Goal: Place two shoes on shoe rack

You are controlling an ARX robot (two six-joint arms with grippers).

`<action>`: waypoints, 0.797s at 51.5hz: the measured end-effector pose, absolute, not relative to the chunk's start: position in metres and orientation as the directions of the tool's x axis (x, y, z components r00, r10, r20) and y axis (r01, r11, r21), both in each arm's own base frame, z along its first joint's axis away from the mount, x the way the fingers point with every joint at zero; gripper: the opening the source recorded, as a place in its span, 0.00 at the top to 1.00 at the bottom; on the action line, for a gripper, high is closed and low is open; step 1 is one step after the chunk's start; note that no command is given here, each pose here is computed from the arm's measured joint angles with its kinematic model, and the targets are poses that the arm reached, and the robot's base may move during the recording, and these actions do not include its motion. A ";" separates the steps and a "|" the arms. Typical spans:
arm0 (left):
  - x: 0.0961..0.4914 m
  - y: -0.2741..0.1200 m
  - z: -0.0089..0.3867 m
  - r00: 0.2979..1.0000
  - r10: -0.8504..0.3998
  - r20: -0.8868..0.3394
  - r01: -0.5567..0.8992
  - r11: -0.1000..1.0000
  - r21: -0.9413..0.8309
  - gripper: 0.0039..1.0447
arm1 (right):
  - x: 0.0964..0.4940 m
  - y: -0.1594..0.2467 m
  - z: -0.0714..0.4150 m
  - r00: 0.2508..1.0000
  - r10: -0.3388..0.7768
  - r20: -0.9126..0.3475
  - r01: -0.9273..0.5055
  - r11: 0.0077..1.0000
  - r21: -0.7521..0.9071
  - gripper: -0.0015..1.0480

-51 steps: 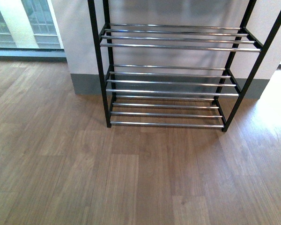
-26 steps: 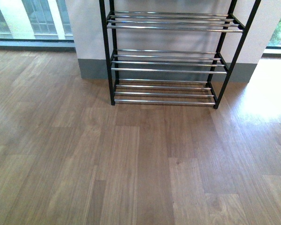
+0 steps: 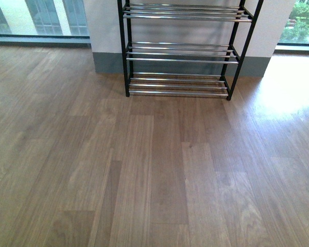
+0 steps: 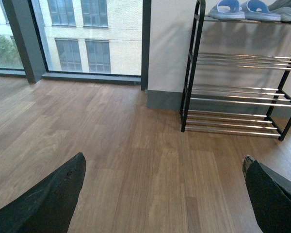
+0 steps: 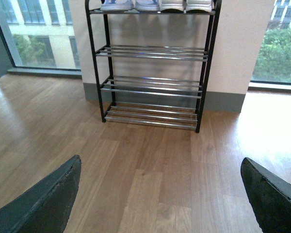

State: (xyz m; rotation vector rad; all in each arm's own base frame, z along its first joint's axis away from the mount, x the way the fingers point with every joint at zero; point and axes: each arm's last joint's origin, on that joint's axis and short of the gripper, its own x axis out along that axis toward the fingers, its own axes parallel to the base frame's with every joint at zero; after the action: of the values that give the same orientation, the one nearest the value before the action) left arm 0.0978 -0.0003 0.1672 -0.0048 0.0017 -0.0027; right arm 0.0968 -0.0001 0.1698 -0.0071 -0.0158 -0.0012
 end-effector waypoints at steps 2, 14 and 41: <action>0.098 0.000 0.167 1.000 -0.003 -0.002 0.003 1.000 -0.005 0.09 | 0.097 0.000 0.170 1.000 -0.001 0.015 0.001 1.000 -0.007 0.09; 0.098 0.000 0.167 1.000 -0.003 -0.002 0.003 1.000 -0.005 0.09 | 0.097 0.000 0.170 1.000 -0.001 0.015 0.001 1.000 -0.007 0.09; 0.098 0.000 0.167 1.000 -0.003 -0.002 0.003 1.000 -0.005 0.09 | 0.097 0.000 0.170 1.000 -0.001 0.015 0.001 1.000 -0.007 0.09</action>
State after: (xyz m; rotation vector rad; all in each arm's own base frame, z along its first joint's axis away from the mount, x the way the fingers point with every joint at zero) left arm 0.0978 -0.0003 0.1672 -0.0048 0.0017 -0.0030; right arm 0.0968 -0.0001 0.1698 -0.0067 -0.0154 -0.0012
